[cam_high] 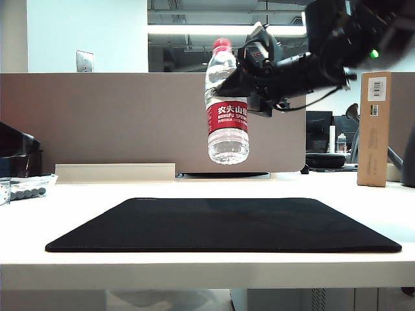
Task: Stand the plastic bottle up on the black mouse pad.
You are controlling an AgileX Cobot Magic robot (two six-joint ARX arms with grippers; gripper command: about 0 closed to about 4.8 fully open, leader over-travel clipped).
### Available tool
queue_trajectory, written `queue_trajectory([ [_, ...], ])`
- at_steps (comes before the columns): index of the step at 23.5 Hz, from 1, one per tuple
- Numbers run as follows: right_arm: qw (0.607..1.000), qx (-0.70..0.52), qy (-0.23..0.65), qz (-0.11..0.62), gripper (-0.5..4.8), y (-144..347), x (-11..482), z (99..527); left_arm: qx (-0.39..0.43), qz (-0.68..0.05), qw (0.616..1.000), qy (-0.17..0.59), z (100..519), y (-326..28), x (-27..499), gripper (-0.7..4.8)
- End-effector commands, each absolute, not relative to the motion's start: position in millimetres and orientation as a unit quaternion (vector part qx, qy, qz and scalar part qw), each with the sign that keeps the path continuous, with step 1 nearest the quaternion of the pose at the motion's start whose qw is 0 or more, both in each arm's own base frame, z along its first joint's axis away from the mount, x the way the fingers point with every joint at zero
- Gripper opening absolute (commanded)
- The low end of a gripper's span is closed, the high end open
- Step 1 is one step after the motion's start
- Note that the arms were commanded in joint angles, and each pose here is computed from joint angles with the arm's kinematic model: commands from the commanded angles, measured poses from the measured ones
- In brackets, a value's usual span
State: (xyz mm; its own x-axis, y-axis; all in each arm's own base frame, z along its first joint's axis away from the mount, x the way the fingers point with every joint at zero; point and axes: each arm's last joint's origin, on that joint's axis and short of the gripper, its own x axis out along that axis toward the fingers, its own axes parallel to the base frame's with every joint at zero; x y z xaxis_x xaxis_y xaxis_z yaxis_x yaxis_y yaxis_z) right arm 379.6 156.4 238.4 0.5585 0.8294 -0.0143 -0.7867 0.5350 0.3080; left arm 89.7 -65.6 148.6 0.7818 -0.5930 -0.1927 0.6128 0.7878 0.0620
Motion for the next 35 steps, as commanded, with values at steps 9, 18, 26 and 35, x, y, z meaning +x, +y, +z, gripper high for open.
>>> queue_trajectory([
  [9, 0.902, 0.124, -0.107, 0.398, -0.06, 141, 348, 202, 0.060, -0.321, 0.942, 0.074, 151, -66, 90, -0.04],
  [18, 0.914, 0.077, -0.093, 0.387, -0.06, 147, 356, 163, 0.060, -0.320, 0.943, 0.074, 151, -66, 90, -0.04],
  [26, 0.913, 0.078, -0.071, 0.393, 0.28, 152, 355, 148, 0.060, -0.320, 0.943, 0.074, 151, -66, 90, -0.04],
  [35, 0.906, 0.078, -0.069, 0.411, 3.77, 157, 353, 148, 0.060, -0.320, 0.943, 0.074, 151, -66, 90, -0.04],
])
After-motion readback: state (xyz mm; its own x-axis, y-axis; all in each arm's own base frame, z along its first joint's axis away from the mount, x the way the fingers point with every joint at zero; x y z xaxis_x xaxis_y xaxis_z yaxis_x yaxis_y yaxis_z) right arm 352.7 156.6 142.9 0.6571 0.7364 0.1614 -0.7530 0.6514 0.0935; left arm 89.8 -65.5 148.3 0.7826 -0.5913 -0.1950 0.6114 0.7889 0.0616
